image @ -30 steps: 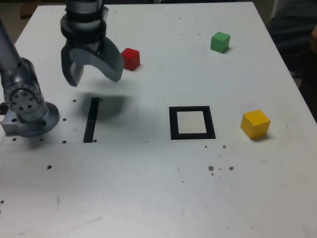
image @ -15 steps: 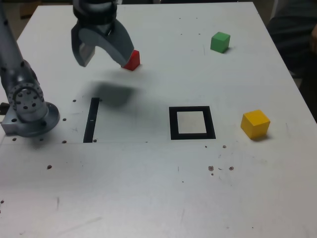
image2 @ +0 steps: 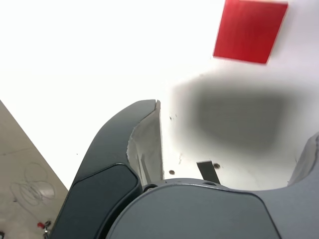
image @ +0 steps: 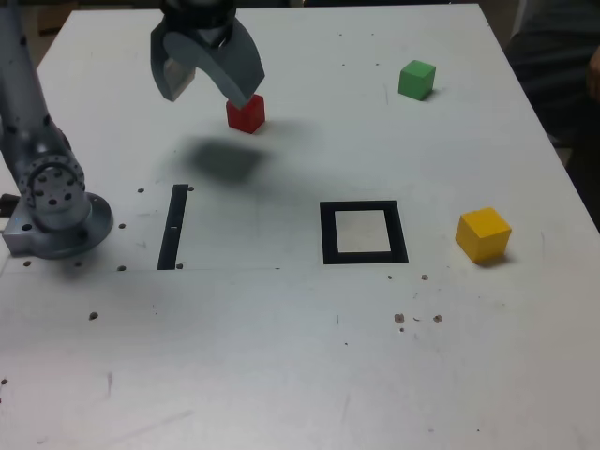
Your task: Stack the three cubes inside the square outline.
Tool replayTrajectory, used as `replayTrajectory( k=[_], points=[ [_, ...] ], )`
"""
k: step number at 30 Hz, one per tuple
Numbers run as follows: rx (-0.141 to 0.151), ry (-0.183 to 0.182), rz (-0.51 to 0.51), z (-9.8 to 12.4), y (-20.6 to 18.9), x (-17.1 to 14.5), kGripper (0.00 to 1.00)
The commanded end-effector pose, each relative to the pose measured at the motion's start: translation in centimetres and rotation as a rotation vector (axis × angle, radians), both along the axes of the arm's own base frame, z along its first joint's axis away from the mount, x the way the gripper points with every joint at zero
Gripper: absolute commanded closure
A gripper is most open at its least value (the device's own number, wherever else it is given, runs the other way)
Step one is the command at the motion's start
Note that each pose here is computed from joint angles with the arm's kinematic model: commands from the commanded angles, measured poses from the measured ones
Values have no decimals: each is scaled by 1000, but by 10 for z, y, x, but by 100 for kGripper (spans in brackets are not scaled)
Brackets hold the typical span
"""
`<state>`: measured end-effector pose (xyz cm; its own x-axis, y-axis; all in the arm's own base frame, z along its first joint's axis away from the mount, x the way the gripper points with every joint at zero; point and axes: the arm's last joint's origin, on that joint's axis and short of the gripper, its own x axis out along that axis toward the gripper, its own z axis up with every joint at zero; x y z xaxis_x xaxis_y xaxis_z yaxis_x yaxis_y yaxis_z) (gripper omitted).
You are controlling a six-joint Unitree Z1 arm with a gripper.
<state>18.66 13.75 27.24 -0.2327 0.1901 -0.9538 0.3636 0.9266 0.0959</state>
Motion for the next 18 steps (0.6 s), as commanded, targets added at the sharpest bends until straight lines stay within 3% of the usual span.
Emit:
replayTrajectory(
  k=[1,18],
  points=[
    [1,2,-3,0,5,4,1],
    [-33,49,35,-34,44,36,2]
  ],
)
